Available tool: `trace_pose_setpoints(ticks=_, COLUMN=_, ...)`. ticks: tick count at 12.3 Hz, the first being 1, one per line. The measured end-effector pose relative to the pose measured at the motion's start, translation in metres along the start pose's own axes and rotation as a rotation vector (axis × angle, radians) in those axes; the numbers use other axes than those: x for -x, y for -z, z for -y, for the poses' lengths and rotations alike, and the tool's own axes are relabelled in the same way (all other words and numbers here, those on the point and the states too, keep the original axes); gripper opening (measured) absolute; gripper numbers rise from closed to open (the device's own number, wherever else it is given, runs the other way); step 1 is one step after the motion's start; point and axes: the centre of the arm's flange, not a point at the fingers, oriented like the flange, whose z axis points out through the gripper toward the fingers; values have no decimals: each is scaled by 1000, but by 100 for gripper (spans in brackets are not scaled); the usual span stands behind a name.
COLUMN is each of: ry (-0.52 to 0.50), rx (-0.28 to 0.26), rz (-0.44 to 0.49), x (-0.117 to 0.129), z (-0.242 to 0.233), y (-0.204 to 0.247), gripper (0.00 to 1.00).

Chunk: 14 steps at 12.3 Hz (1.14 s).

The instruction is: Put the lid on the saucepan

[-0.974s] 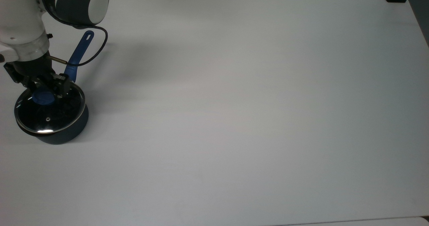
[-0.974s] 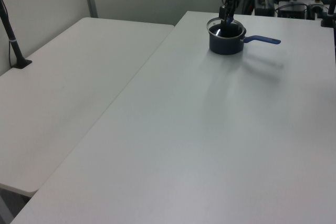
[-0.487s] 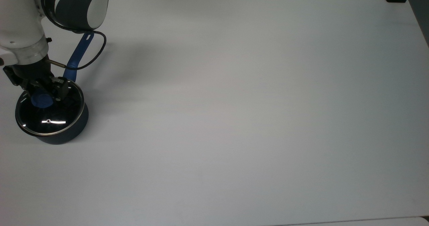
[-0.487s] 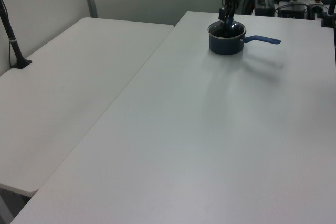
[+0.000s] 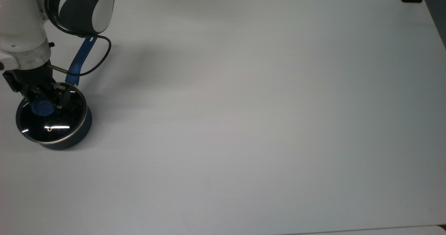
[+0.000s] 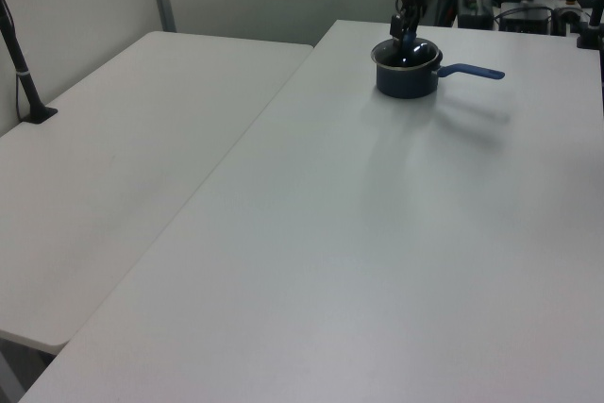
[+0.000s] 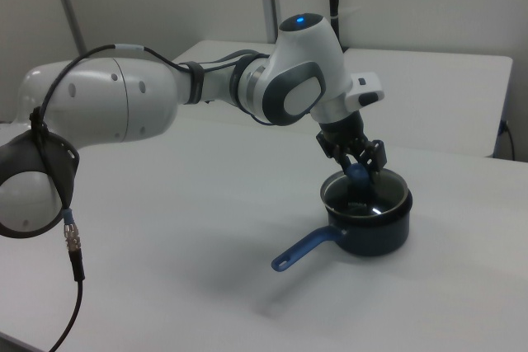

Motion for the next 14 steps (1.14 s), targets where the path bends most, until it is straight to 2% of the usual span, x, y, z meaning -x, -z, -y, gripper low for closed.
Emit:
trace_pose_setpoints(ticks=4, ry=-11, rx=9, rz=-35, x=-3, z=-3, y=-3, gripper=67)
trace_pose_setpoints(ticks=8, ry=-8, rx=11, rz=-26, x=-1, z=-12, y=-10, gripper=67)
trace_pose_setpoints(ticks=12, ry=40, rx=15, rz=4, x=6, z=-19, y=-30, gripper=52)
trace_pose_setpoints(ticks=14, ry=59, rx=15, rz=4, x=6, z=-19, y=-30, gripper=52)
